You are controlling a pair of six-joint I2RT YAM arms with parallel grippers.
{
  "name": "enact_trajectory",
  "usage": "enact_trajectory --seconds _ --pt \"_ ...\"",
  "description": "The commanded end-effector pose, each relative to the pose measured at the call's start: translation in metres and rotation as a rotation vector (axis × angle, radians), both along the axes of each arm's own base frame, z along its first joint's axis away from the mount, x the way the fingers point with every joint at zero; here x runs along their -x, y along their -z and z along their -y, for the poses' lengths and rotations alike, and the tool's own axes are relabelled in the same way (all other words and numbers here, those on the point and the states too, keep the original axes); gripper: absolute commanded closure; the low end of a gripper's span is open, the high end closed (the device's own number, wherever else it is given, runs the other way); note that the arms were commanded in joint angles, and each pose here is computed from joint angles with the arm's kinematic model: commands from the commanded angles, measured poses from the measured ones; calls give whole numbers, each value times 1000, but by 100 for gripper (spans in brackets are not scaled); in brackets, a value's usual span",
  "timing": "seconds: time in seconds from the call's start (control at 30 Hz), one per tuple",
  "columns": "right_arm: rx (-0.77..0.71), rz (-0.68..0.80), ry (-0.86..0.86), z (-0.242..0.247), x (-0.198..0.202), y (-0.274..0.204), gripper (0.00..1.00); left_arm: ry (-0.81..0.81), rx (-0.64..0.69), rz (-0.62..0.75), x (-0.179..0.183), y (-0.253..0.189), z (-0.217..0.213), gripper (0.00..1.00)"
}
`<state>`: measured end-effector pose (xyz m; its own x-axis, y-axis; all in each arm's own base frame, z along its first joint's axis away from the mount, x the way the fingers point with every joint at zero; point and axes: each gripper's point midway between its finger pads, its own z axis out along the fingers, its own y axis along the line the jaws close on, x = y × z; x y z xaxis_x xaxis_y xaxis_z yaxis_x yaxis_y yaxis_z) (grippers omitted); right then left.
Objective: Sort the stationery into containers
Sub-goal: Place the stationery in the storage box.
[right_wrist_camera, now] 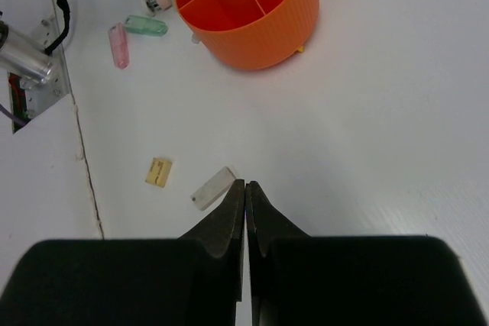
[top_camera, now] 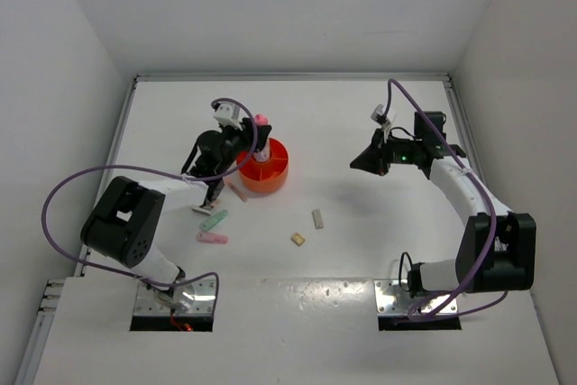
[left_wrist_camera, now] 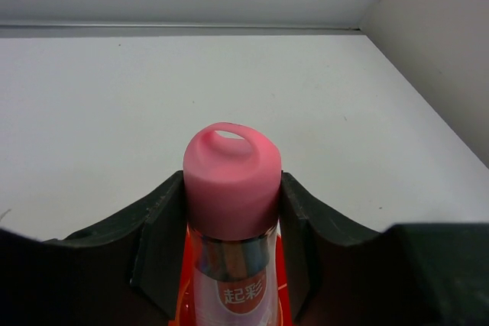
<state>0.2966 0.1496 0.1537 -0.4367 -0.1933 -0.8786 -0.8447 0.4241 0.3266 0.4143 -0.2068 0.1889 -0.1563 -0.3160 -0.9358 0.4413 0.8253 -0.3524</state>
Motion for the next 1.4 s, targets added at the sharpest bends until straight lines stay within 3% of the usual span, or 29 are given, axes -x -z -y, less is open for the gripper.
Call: enact_trajectory --seconds 0.0,0.27,0.47,0.87,1.0,1.1,1.2,1.23,1.27,1.3,1.33,1.37 --pt "-32 100 -45 -4 -2 -17 99 17 16 80 1 -11 11 55" --pt "-39 100 -51 -5 -1 -18 99 -5 -8 69 -4 8 11 38" --pt "-39 91 -51 -5 -1 -16 99 -5 -13 57 0 19 12 33" --pt "-38 82 -42 -2 -3 -13 99 -15 -11 82 8 9 6 32" --pt "-38 82 -42 -2 -3 -13 99 -26 19 142 14 -25 2 32" --pt "-39 68 -41 -2 -2 -14 84 -53 3 167 19 -63 -3 32" --pt "-44 13 -3 -1 -11 -13 38 -111 -13 152 21 -102 -14 32" --pt "-71 -123 94 0 -17 -13 1 -153 -8 154 18 -123 -20 35" --pt "-77 -199 156 2 -28 -11 0 -186 -2 107 18 -126 -26 53" --pt "-72 -271 160 2 -27 -5 0 -229 10 -80 26 -100 -34 70" --pt "-104 -246 43 -5 -20 -8 2 -297 45 -143 23 -106 -47 89" --pt "-123 -330 -9 -8 -11 -13 20 -316 46 -224 29 -94 -55 100"
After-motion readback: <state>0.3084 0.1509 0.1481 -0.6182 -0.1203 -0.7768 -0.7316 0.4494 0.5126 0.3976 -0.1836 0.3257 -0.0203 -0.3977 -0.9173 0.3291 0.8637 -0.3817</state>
